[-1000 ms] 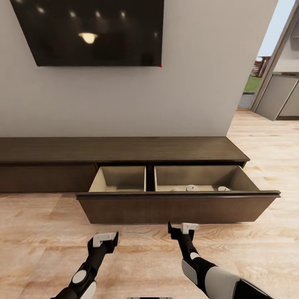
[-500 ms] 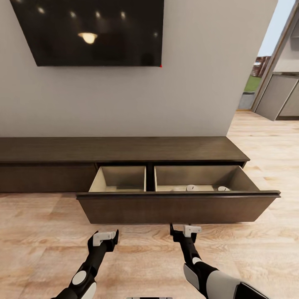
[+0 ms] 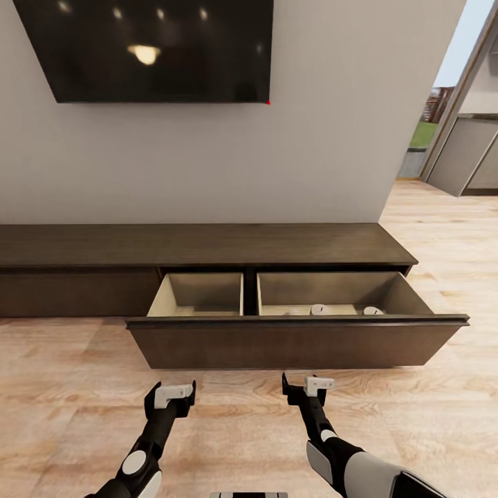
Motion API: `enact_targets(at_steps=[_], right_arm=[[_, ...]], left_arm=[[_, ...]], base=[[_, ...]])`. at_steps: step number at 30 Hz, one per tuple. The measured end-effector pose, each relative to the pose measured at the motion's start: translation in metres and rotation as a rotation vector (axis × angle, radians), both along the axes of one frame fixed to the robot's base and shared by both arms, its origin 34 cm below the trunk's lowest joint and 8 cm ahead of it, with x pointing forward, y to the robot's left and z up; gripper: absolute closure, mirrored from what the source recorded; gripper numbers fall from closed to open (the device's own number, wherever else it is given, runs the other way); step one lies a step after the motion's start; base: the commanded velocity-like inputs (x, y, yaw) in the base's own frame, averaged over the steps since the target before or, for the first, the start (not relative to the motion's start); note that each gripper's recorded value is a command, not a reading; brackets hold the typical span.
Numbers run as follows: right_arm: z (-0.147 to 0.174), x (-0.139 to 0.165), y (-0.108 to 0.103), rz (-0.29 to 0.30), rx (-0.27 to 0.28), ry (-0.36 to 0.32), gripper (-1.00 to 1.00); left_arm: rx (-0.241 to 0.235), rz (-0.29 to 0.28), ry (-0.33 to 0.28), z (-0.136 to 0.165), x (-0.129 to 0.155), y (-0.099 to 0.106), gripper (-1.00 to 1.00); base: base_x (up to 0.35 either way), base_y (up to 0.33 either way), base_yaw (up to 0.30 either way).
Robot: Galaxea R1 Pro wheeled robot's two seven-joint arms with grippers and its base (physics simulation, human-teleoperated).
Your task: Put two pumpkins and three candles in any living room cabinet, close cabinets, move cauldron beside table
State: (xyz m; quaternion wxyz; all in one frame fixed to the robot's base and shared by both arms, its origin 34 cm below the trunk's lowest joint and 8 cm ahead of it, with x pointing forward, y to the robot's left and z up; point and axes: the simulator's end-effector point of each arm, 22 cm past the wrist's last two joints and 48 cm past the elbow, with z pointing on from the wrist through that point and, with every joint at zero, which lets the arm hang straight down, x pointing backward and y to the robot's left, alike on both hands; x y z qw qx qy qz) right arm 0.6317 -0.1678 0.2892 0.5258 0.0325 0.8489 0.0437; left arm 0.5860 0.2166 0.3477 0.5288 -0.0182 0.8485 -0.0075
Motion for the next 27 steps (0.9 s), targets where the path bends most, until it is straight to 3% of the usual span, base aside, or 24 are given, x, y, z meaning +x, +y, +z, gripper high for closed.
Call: enact_targets(at_steps=[13, 27], right_arm=[[-0.0011, -0.0006, -0.0004, -0.001, 0.0, 0.005, -1.0], [-0.0034, -0.0019, 0.0004, 0.004, -0.001, 0.017, -1.0]], left_arm=[[0.003, -0.008, -0.003, 0.0012, 0.0003, -0.0022, -1.0], [0.002, -0.008, -0.002, 0.0008, 0.0001, -0.0022, -1.0]], base=[[0.097, 0.0, 0.0], [0.187, 0.0, 0.0]])
